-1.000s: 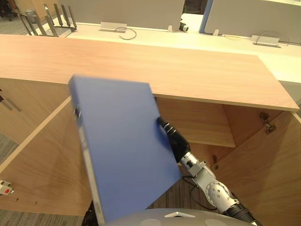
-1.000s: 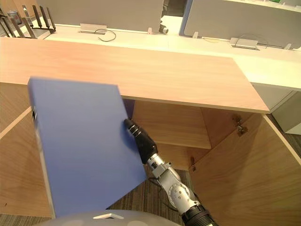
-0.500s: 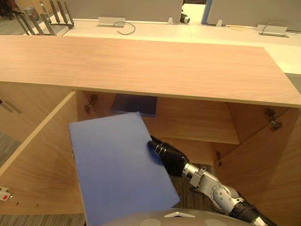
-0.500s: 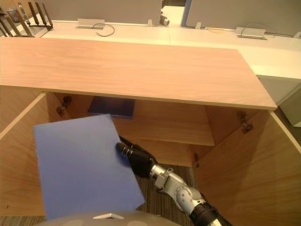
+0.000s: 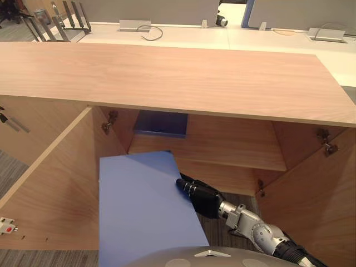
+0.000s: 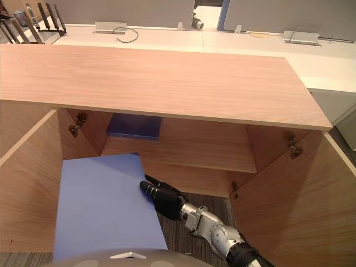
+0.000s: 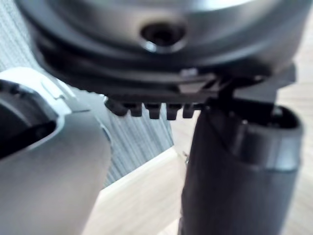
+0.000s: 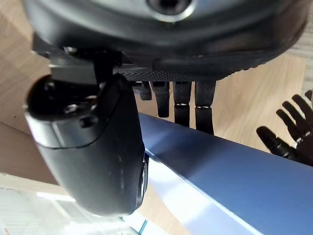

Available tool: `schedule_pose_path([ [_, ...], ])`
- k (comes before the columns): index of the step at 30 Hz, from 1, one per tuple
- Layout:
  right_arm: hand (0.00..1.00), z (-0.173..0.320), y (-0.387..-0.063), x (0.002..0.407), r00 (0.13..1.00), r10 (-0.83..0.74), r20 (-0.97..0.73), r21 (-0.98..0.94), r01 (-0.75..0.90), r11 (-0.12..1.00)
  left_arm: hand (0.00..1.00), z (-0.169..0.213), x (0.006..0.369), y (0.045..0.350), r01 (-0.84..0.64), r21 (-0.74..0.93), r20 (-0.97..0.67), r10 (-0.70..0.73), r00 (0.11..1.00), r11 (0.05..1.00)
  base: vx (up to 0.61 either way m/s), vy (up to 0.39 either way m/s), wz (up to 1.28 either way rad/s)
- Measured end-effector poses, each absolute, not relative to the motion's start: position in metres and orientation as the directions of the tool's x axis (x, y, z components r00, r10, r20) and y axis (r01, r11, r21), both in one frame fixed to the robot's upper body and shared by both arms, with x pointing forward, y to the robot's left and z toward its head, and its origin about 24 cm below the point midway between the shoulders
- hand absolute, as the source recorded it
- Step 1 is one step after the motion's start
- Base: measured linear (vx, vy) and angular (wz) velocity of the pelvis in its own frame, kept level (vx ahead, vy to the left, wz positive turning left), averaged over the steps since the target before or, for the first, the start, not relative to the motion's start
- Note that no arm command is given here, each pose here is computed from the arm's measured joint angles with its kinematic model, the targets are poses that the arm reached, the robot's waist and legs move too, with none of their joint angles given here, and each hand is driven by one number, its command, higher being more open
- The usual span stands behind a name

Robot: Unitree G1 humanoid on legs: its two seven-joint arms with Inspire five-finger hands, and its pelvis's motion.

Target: Walk over to the cabinet, pick up the folder, carry it to the office cabinet, place the folder inside the office cabinet, then close the office cabinet door

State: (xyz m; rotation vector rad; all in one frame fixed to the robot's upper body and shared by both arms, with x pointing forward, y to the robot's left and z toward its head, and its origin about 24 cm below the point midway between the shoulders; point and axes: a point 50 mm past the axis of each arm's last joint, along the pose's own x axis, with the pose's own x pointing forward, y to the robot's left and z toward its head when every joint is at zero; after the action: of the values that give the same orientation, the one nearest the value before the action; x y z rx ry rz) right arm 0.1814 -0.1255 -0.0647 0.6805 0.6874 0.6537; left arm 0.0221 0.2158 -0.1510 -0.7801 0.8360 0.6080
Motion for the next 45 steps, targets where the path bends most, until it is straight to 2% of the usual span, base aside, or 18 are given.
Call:
schedule_pose_path([
  [9, 0.00, -0.058, -0.163, 0.220, 0.805, 0.494, -0.330, 0.694, -0.148, 0.705, 1.00, -0.150, 0.025, 0.221, -0.746, -0.359, -0.820, 0.192, 0.539, 0.561, 0.00, -0.006, 0.01],
  [16, 0.00, -0.052, -0.165, 0.232, 0.891, 0.372, -0.262, 0.758, -0.049, 0.651, 1.00, -0.149, 0.023, 0.227, -0.771, -0.348, -0.818, 0.229, 0.527, 0.533, 0.00, 0.000, 0.00],
  [29, 0.00, -0.040, -0.188, 0.256, 0.962, 0.162, -0.220, 0.790, 0.078, 0.609, 1.00, -0.149, 0.019, 0.232, -0.800, -0.337, -0.818, 0.266, 0.510, 0.497, 0.00, 0.000, 0.00],
  [45, 0.00, -0.042, -0.220, 0.272, 0.961, -0.048, -0.272, 0.807, 0.255, 0.532, 1.00, -0.149, 0.006, 0.243, -0.826, -0.272, -0.834, 0.307, 0.459, 0.494, 0.01, -0.002, 0.00],
])
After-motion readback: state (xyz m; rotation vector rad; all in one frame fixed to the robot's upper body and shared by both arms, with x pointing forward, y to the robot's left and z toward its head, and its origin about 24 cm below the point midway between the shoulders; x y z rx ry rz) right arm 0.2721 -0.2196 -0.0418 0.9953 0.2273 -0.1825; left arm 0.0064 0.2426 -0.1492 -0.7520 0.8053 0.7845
